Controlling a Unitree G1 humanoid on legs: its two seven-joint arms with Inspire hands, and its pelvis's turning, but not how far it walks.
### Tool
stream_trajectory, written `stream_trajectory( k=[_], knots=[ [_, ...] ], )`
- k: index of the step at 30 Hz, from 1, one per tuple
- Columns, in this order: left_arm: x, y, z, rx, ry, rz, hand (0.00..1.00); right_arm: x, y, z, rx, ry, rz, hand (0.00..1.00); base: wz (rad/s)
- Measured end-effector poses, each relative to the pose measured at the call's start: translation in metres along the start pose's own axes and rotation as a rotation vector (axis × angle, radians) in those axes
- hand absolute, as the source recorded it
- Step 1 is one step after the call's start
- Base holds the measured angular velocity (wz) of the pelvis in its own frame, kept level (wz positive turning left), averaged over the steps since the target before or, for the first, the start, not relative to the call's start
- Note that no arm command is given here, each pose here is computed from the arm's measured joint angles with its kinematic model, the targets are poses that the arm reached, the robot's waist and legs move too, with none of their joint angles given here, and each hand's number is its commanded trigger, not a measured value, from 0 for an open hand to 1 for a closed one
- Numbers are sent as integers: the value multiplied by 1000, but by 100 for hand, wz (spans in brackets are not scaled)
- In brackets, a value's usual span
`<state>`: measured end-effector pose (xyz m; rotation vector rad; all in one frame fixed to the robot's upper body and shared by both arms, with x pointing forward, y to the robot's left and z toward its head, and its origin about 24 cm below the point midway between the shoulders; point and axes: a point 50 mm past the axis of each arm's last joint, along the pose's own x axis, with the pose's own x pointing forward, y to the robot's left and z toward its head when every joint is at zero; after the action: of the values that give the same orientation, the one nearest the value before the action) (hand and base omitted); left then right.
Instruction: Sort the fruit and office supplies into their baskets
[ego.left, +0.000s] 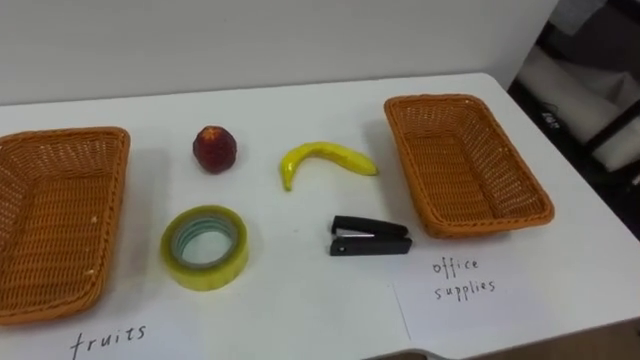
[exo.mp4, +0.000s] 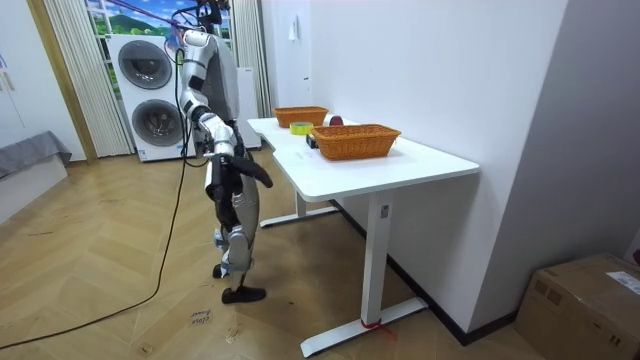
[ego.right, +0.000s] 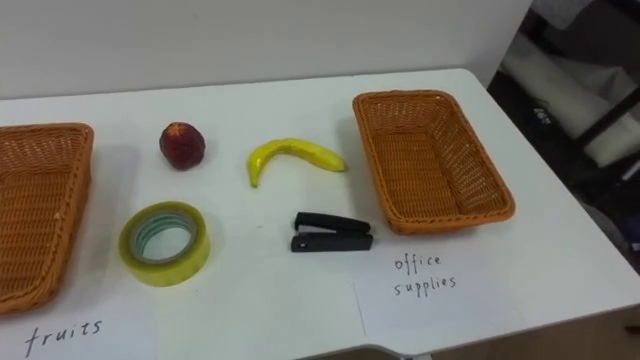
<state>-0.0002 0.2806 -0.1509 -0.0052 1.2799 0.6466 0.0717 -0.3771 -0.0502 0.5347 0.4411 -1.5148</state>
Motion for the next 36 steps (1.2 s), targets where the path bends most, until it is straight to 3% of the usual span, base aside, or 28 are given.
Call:
stream_trajectory(
  k=[13,30,36],
  knots=[
    [-2,6,-6,42,-21,39,0,-34,40,52,123,-260,81,0,-2],
    [-3,2,-8,40,-19,32,0,-92,76,107,158,-620,310,0,2],
    [-3,-2,-11,78,-11,17,0,-116,101,113,109,-754,410,0,0]
  ],
)
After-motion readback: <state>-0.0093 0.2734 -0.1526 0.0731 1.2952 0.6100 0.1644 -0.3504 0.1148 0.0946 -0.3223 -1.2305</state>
